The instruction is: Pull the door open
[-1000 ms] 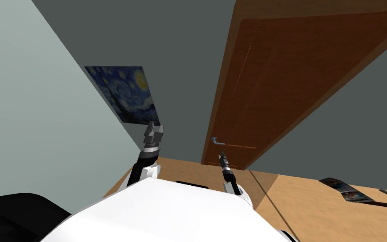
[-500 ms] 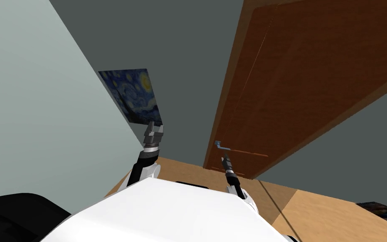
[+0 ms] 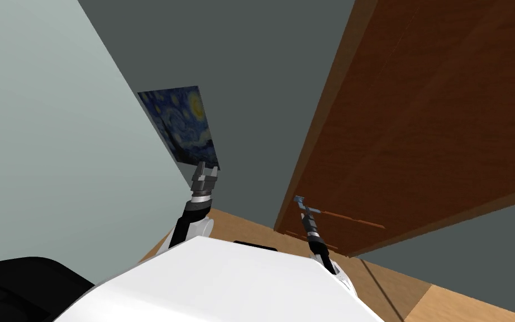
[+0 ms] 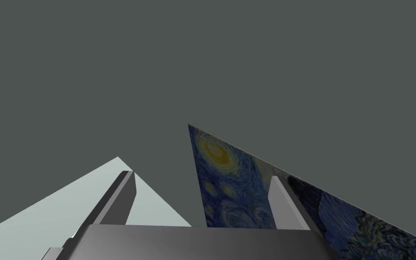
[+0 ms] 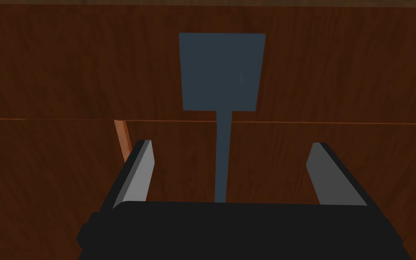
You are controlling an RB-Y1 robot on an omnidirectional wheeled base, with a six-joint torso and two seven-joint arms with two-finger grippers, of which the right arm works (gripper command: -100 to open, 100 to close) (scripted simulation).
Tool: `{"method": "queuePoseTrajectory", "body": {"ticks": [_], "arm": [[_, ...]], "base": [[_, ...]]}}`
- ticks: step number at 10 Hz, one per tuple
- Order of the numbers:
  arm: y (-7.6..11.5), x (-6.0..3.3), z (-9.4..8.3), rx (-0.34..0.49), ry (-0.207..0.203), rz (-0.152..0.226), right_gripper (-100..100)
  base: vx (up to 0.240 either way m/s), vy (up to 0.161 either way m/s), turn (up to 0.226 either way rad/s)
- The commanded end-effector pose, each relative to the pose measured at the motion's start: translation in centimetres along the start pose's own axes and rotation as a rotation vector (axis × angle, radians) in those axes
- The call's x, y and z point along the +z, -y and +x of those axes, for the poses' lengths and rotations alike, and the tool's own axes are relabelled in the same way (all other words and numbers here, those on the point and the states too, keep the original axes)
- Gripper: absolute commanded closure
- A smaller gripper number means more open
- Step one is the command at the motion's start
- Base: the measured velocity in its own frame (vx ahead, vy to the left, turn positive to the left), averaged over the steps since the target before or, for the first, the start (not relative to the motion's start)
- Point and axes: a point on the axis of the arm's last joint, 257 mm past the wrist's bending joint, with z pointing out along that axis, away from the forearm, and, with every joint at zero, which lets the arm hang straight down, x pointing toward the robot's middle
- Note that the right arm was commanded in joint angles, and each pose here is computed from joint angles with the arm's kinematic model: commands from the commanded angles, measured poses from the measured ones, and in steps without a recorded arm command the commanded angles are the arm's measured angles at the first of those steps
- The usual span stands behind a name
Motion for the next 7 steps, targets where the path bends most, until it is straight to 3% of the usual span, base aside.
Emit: {"method": "queuePoseTrajectory", "body": {"ticks": [1,2,3,4,7], "arm": [[-0.28,-0.85,-2.13,0.002,0.025,-0.004,-100],[-0.31,-1.16,-2.85,0.002,0.035,-0.004,-100],[-0.19,-1.03,-2.15,0.001,0.027,-0.005,-100],[-0.19,-1.03,-2.15,0.001,0.027,-0.005,100],[-0.19,-1.03,-2.15,0.001,0.027,-0.005,100]], "base": [[0.207,-0.001,0.169],[0.193,-0.030,0.080],[0.083,-0.023,0.015],[-0.010,0.004,-0.010],[-0.025,0.006,-0.003]]}}
